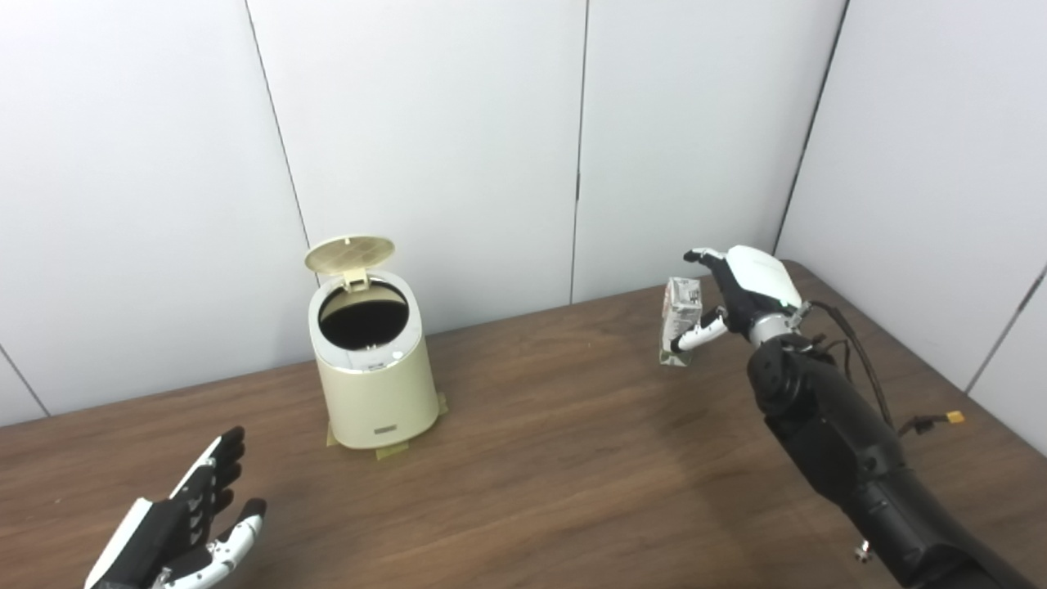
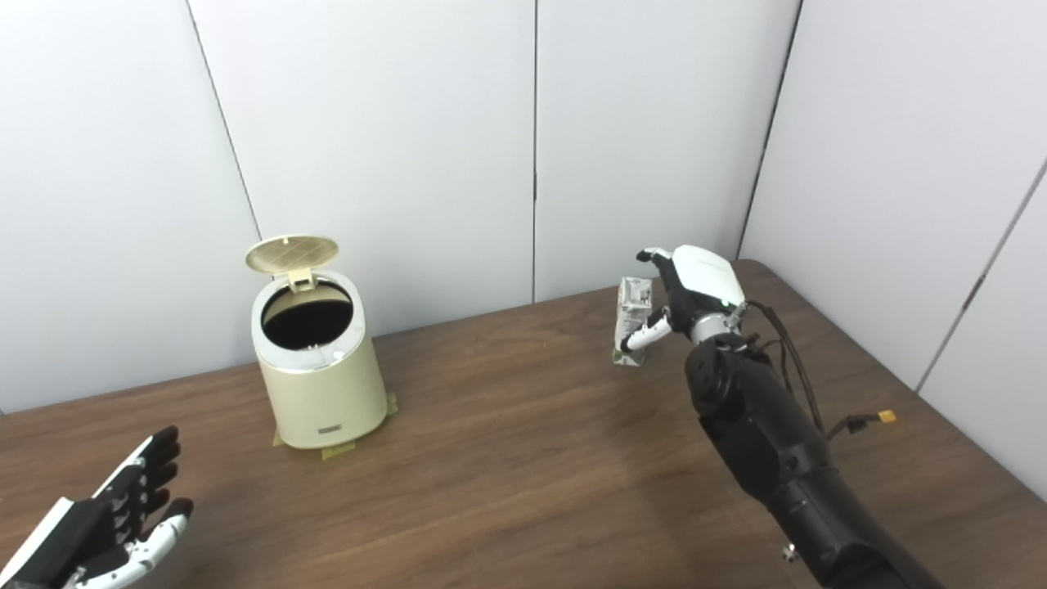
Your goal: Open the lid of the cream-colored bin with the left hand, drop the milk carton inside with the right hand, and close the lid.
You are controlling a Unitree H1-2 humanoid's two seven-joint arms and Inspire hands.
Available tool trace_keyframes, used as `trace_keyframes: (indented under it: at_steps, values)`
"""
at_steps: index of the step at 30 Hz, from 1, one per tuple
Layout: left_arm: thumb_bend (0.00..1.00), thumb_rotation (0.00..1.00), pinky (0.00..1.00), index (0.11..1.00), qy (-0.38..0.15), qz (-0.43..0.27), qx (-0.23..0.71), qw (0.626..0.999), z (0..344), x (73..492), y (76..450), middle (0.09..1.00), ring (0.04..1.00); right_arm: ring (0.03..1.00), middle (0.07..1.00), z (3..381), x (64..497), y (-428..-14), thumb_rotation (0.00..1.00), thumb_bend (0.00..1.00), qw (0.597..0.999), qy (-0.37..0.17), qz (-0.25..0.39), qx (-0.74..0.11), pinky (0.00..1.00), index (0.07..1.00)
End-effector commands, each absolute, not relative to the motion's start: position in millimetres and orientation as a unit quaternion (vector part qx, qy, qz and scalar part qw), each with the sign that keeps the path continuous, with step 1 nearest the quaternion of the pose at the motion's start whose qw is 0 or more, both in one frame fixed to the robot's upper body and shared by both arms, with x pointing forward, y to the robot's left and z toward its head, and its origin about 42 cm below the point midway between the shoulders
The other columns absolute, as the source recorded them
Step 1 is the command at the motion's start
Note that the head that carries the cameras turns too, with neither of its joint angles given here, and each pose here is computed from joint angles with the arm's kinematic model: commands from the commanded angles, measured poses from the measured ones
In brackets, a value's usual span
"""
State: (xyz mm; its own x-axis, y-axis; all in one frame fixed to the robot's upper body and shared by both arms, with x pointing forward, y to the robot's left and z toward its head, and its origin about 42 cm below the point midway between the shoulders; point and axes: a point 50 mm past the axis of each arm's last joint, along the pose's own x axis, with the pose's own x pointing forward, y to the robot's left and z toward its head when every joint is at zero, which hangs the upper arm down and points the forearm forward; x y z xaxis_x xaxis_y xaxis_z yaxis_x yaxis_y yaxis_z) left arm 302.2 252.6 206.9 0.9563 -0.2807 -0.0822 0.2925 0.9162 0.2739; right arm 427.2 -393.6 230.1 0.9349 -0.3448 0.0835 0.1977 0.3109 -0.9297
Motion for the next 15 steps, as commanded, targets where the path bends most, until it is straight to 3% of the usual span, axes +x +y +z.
trace_keyframes:
  at_steps: [1,6,15]
  values:
    - [0.12,0.00,1.00,1.000,-0.022,-0.138,0.160,0.977,230.4,307.6,254.7,1.000,1.000,0.820,0.830,266.6,436.9,-394.0,0.12,0.90,0.804,0.022,-0.190,-0.563,0.69,0.817]
    - [0.13,0.00,1.00,1.000,-0.020,-0.137,0.152,0.979,229.9,307.5,254.9,1.000,1.000,0.662,0.716,264.4,436.0,-397.1,0.09,0.89,0.804,0.016,-0.190,-0.563,0.53,0.781]
    - [0.16,0.00,1.00,1.000,-0.017,-0.141,0.168,0.976,227.8,307.6,255.9,1.000,1.000,0.635,0.696,261.7,434.0,-397.6,0.03,0.85,0.813,0.004,-0.186,-0.552,0.55,0.720]
